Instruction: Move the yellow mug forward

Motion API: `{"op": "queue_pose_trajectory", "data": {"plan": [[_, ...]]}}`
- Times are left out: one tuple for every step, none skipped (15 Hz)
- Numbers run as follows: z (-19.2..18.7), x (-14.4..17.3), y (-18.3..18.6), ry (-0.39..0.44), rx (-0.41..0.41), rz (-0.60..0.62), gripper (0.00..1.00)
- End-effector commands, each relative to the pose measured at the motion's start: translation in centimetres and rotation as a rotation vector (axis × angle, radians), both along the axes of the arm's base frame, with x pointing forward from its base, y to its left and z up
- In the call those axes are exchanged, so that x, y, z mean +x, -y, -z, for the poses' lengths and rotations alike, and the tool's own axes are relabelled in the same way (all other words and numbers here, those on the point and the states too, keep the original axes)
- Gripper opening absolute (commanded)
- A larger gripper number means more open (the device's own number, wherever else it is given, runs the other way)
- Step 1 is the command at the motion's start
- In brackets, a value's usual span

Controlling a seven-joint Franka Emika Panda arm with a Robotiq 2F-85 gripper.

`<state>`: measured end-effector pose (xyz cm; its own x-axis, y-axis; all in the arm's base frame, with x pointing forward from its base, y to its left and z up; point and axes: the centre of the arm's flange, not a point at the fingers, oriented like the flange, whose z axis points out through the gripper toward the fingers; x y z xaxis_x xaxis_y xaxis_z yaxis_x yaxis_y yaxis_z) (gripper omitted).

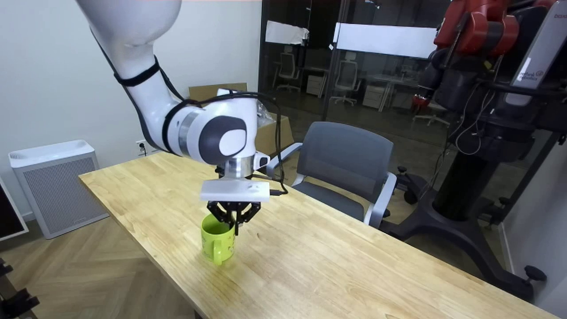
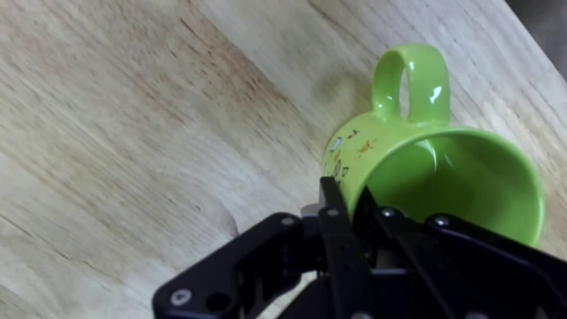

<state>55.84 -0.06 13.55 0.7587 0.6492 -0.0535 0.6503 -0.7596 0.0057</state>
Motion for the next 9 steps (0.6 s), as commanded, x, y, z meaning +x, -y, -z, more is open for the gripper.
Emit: {"op": "queue_pose_trajectory", "data": {"plan": [[-0.3, -4.3, 1.0, 0.017, -0.055, 0.120, 0.02], [-0.3, -4.8, 1.3, 0.017, -0.052, 0.140, 0.02], [-0.3, -5.2, 1.4, 0.018, -0.047, 0.158, 0.02], [-0.4, -5.6, 1.6, 0.014, -0.038, 0.167, 0.02], [-0.4, -5.8, 1.7, 0.010, -0.024, 0.168, 0.02], [-0.4, -6.1, 1.8, 0.004, -0.008, 0.167, 0.02], [-0.3, -6.4, 1.8, -0.002, -0.003, 0.168, 0.29], [-0.3, -6.6, 1.9, -0.006, 0.000, 0.171, 0.37], [-0.4, -6.8, 1.9, -0.006, 0.003, 0.175, 0.42]]}}
